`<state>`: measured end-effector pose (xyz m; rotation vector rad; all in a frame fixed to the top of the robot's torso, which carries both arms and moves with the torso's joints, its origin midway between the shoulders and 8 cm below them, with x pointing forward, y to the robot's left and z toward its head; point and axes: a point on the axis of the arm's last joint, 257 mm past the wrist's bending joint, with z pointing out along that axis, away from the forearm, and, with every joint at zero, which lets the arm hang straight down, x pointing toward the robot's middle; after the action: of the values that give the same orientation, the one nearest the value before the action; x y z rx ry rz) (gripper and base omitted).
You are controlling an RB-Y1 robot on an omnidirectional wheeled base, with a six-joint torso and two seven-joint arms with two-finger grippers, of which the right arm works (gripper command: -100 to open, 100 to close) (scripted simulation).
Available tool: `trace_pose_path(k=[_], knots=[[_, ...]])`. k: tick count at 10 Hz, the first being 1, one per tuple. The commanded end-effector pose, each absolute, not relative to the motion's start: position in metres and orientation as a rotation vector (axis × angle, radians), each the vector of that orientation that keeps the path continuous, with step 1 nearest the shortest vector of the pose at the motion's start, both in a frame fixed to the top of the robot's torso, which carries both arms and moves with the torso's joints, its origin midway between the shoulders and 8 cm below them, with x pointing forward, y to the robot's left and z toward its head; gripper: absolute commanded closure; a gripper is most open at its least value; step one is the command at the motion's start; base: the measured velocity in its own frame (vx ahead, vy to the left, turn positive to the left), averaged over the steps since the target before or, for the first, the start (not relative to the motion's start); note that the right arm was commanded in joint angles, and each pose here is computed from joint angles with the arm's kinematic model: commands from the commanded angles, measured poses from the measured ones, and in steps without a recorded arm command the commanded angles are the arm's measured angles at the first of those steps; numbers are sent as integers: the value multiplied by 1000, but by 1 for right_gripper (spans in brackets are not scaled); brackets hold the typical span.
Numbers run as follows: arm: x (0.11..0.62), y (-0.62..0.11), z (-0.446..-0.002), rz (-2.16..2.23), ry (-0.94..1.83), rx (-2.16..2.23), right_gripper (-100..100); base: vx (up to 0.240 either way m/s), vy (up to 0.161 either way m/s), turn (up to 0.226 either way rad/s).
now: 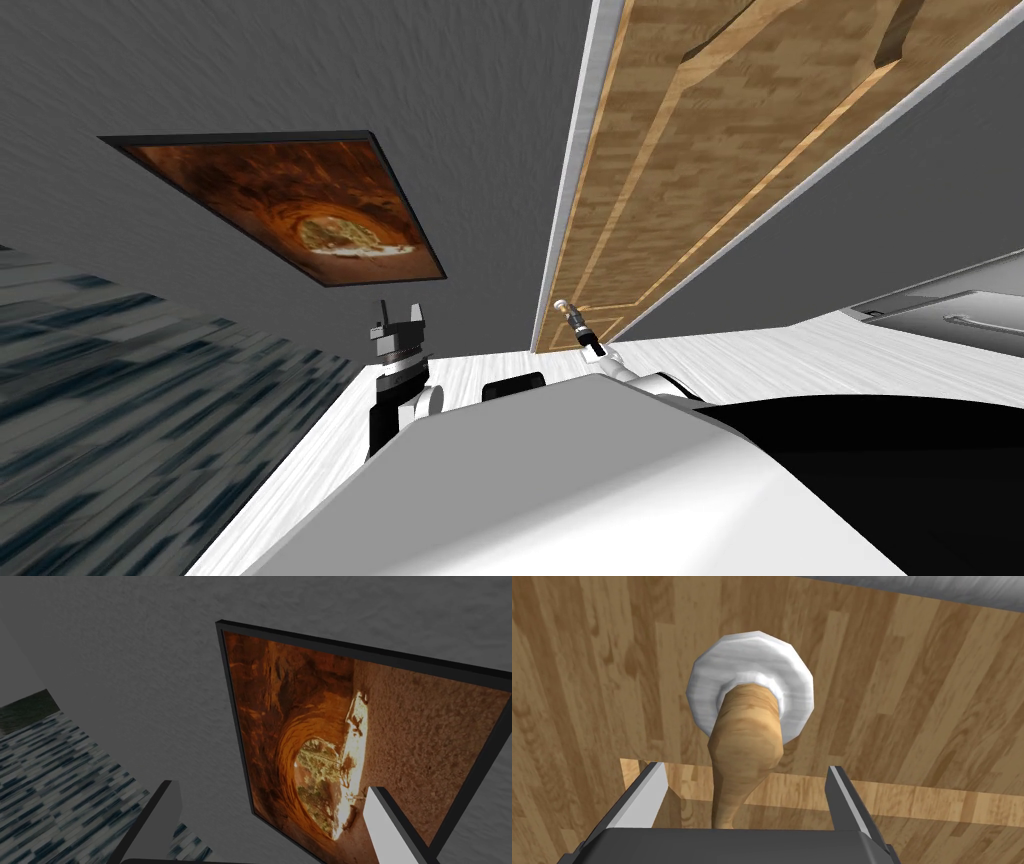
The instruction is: Pull the door open
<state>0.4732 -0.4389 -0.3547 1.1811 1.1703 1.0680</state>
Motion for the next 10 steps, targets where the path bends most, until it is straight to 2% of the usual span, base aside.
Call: trace_pose_path(k=[1, 2, 7, 10], knots=[[473, -439, -355, 1068, 1170, 1181, -100, 81, -8, 31], [473, -439, -355, 1068, 1170, 1181, 100, -15, 0, -27], [473, -439, -355, 1068, 1170, 1181, 100, -13, 0, 0], [469, -438, -356, 1076, 1186, 1177, 100, -177, -67, 152]])
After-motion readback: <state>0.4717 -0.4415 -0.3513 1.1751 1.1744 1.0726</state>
